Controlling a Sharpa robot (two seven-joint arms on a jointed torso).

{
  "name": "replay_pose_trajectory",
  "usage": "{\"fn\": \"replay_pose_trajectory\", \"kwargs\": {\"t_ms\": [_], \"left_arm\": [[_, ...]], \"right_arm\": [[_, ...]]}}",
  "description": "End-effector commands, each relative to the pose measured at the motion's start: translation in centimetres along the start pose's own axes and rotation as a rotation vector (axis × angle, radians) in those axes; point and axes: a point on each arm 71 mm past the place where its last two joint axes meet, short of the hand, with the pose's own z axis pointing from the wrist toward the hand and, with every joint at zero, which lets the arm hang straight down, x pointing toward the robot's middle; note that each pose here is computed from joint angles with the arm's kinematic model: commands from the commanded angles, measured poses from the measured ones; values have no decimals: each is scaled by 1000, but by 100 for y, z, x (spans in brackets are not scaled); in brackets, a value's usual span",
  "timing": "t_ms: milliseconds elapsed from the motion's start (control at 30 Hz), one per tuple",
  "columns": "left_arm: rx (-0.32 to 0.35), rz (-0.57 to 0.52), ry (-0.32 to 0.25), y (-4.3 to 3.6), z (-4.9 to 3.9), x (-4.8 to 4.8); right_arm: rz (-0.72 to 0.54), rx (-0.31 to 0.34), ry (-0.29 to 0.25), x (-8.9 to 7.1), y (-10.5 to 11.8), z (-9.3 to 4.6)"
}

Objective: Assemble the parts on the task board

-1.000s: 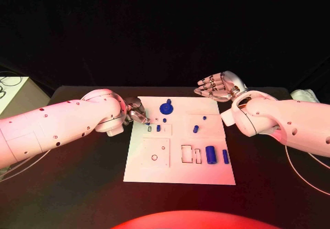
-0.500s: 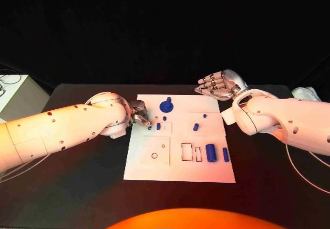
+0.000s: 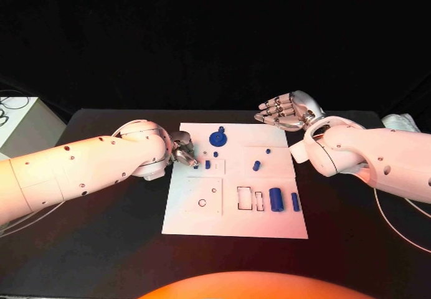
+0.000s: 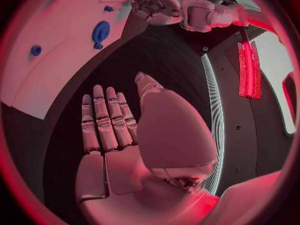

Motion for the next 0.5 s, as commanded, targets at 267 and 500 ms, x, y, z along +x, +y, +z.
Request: {"fn": "replay_pose_trajectory", "kwargs": {"t_ms": [267, 500], "left_arm": [[0, 38, 12, -19, 12, 24], [-5, 49, 10, -8, 20, 34]], "right_arm": [[3, -16, 24, 24, 14, -1], [3, -21, 22, 22, 18, -3]]}}
